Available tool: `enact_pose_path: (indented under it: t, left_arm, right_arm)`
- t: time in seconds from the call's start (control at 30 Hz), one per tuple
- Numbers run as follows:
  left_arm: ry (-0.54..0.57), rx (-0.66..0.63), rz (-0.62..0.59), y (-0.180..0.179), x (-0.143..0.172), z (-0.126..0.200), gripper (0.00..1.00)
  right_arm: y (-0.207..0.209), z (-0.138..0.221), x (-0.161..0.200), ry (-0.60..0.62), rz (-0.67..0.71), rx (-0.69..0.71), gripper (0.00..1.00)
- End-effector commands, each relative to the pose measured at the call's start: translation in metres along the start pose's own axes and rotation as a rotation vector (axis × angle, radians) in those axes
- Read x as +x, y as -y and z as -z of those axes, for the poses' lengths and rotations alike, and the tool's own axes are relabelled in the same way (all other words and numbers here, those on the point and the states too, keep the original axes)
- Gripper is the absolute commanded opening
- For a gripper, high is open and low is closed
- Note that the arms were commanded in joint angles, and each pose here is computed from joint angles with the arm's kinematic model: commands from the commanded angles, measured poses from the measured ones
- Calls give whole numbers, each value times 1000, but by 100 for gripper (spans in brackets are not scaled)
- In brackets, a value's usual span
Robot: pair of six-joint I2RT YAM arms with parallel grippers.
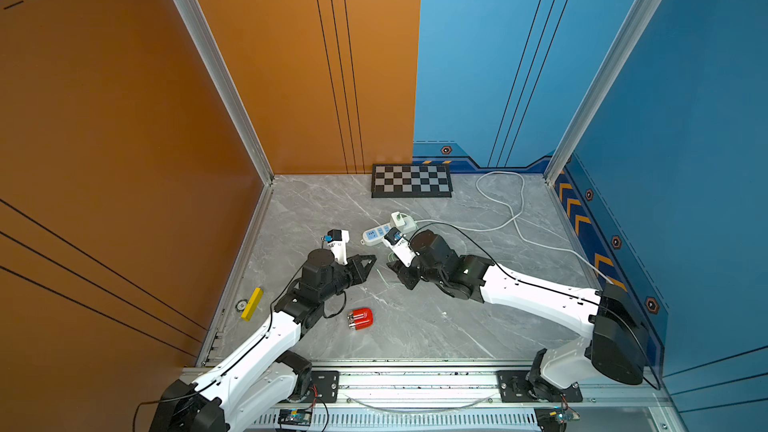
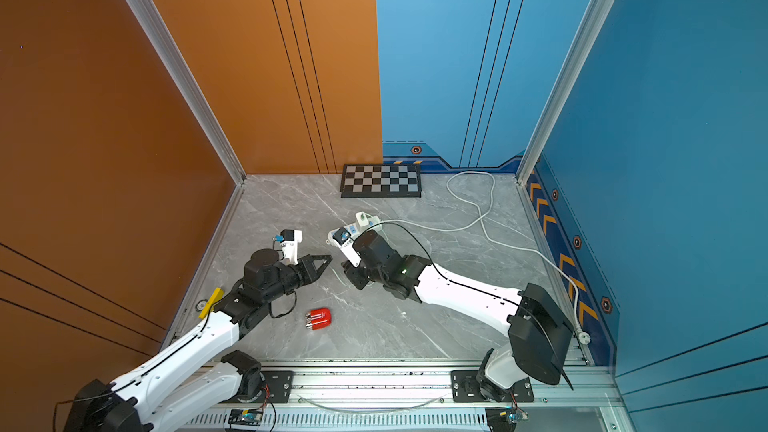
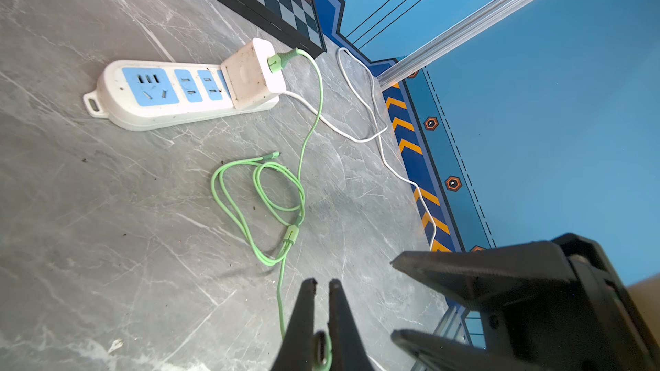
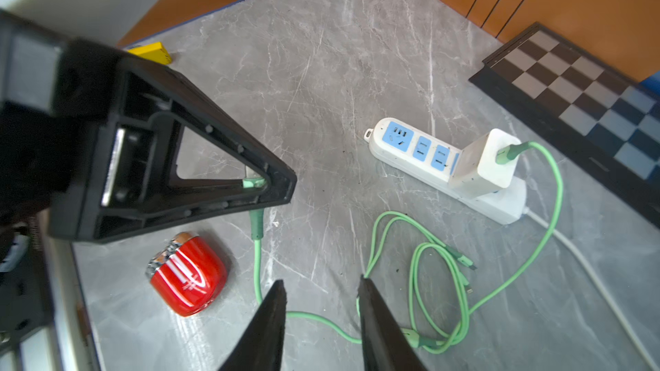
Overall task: Charge the electric shaver
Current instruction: Pick up the charging cable from the center of the board.
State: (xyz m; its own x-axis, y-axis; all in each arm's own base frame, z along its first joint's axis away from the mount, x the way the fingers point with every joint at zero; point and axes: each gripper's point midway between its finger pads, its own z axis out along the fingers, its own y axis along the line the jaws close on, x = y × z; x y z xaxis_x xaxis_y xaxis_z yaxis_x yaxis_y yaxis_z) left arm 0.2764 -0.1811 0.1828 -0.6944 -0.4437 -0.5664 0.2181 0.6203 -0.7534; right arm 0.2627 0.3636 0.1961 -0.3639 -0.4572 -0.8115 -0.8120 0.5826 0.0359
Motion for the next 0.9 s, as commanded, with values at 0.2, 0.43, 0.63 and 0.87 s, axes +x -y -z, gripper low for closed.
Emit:
enact_pose_path:
  t: [0.2,0.43,0.63,0.87]
  left_arm:
    - [-42,202,-111,38,-2,15,0]
    - [-84,254,-121,46,4,15,0]
    - [-83,269,-133,52,2,14,0]
    - [-82,290,-141,59,1,15,0]
  right_arm:
    - [-28,23,11,-112,-188,-616,46]
    - [-37,21,-13,-53,-166,-719,45]
    - [-36,11,-22,-24,-192,-743,37]
    - [-40,2,-23,-27,-202,-761,31]
